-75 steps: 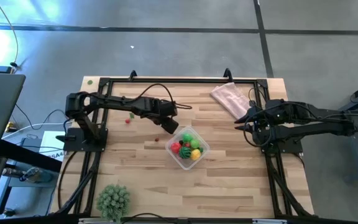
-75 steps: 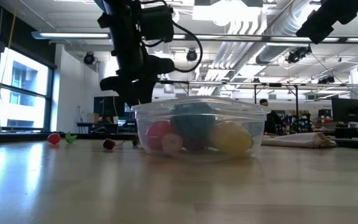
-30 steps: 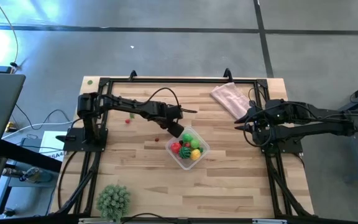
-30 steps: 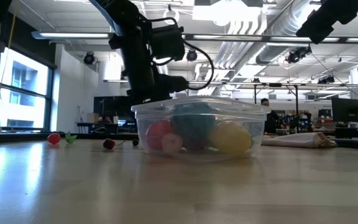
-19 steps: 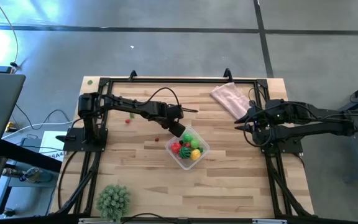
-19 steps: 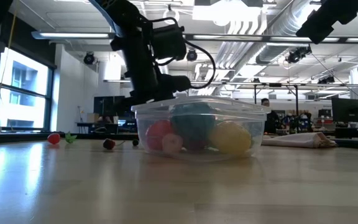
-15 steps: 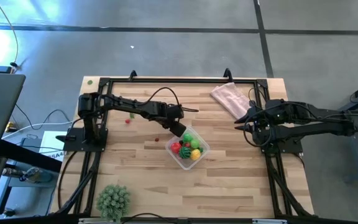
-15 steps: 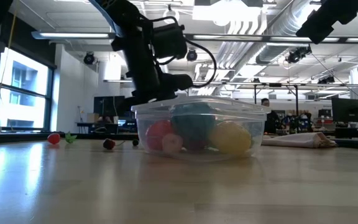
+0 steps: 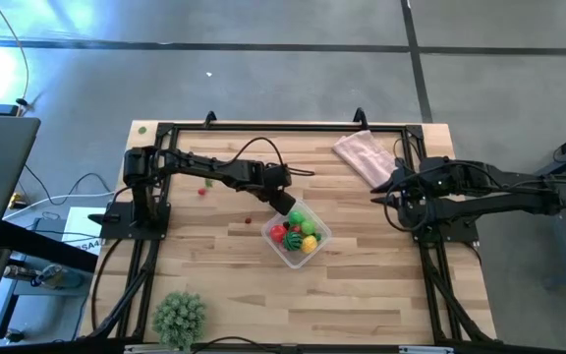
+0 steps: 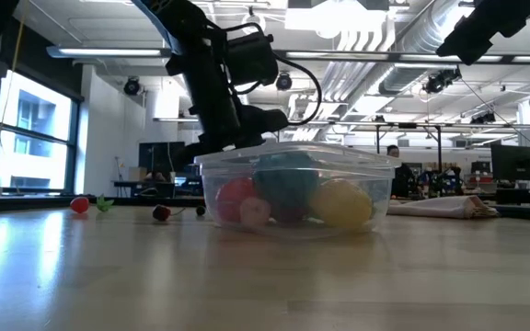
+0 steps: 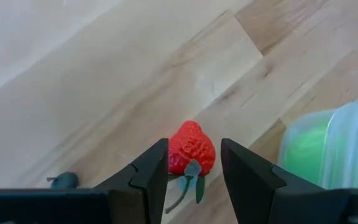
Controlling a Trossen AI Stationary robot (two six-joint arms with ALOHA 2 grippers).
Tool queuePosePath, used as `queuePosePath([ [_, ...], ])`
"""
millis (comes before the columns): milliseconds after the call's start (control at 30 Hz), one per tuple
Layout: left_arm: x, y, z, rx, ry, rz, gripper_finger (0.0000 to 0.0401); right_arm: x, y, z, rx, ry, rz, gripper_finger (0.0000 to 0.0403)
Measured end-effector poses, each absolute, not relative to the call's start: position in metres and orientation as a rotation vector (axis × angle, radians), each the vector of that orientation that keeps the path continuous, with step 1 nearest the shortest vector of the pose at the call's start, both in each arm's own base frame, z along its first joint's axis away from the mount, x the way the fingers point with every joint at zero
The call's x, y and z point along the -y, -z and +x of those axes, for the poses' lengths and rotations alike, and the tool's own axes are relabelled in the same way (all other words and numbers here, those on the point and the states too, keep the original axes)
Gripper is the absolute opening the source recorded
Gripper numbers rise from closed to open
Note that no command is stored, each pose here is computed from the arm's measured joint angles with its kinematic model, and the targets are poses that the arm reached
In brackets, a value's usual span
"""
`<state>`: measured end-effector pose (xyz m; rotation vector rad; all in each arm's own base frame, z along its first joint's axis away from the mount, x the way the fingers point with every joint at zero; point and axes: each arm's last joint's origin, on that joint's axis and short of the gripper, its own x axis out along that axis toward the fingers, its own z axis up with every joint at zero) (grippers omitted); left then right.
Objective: Pick and placing Produce into tupperware
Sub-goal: Put the red strawberry into the transparent container
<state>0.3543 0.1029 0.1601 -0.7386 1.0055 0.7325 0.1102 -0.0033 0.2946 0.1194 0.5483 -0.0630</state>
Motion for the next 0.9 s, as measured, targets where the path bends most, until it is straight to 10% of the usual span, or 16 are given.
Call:
queuePosePath([
  [900, -0.1024, -0.1613, 0.3564, -1.048, -0.577, -0.574, 0.0136, 0.0039, -0.2947, 0.1102, -0.547, 0.082, 0.114, 0.0105],
])
